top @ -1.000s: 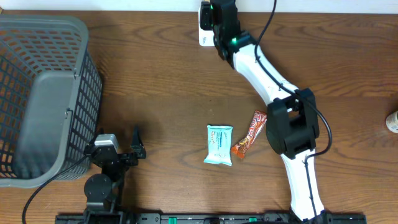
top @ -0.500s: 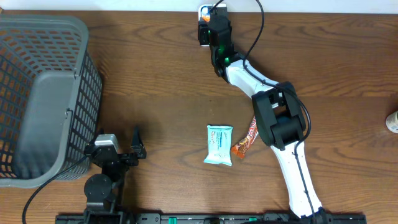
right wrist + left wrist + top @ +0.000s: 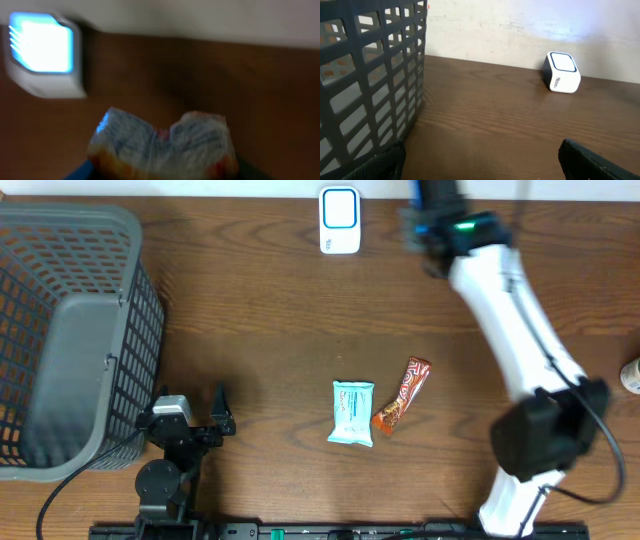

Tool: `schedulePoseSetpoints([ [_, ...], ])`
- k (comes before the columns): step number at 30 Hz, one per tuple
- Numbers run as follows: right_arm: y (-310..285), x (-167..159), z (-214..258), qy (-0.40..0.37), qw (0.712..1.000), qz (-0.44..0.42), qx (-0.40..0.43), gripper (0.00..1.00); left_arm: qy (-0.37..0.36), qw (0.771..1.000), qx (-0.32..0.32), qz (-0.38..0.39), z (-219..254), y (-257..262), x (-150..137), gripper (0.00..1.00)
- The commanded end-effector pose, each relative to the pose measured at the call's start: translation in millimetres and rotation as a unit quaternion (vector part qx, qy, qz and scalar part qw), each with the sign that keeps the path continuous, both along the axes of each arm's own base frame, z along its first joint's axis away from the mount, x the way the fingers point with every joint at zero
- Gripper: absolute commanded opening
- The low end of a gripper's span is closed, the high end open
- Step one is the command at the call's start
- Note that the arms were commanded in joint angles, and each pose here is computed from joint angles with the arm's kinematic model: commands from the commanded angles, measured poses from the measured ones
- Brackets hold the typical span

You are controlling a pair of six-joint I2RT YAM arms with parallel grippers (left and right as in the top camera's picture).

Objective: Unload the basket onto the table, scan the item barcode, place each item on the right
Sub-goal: 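Carry the orange packet to the right edge and release it, then reach the right gripper to the mint wipes pack and grasp it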

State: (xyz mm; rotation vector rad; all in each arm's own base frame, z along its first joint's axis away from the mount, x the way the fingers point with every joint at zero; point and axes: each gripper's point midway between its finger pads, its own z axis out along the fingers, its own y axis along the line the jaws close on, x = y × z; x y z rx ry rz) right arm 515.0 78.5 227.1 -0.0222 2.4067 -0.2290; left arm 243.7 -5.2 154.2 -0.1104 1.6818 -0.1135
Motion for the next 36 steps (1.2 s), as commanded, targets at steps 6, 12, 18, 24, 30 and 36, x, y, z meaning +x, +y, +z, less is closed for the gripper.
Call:
schedulePoseSetpoints([
  [6,-191.9,-77.9,-71.7,0.179,0.957,-0.227,-0.016,0.47,0.021,1.0,0.0,0.005,-17.9,2.0,0.2,0.98],
  [12,-297.3,-122.7,-127.5,0.172,0.91,-0.376,0.023,0.49,0.021,1.0,0.0,0.005,-17.9,2.0,0.2,0.98],
  [18,-356.7,-158.7,-171.4,0.134,0.877,-0.456,0.069,0.63,0.021,1.0,0.0,0.005,-17.9,2.0,0.2,0.98],
  [24,-336.5,-113.2,-122.3,0.097,0.904,-0.39,0.147,0.99,0.021,1.0,0.0,0.005,-17.9,1.9,0.2,0.98],
  [30,-241.0,-75.0,-43.7,0.113,0.924,-0.267,0.25,0.99,0.021,1.0,0.0,0.005,-17.9,1.9,0.2,0.98],
  [36,-95.8,-103.9,-52.2,0.264,0.92,-0.149,0.248,0.99,0.021,1.0,0.0,0.005,-17.9,1.9,0.2,0.98],
])
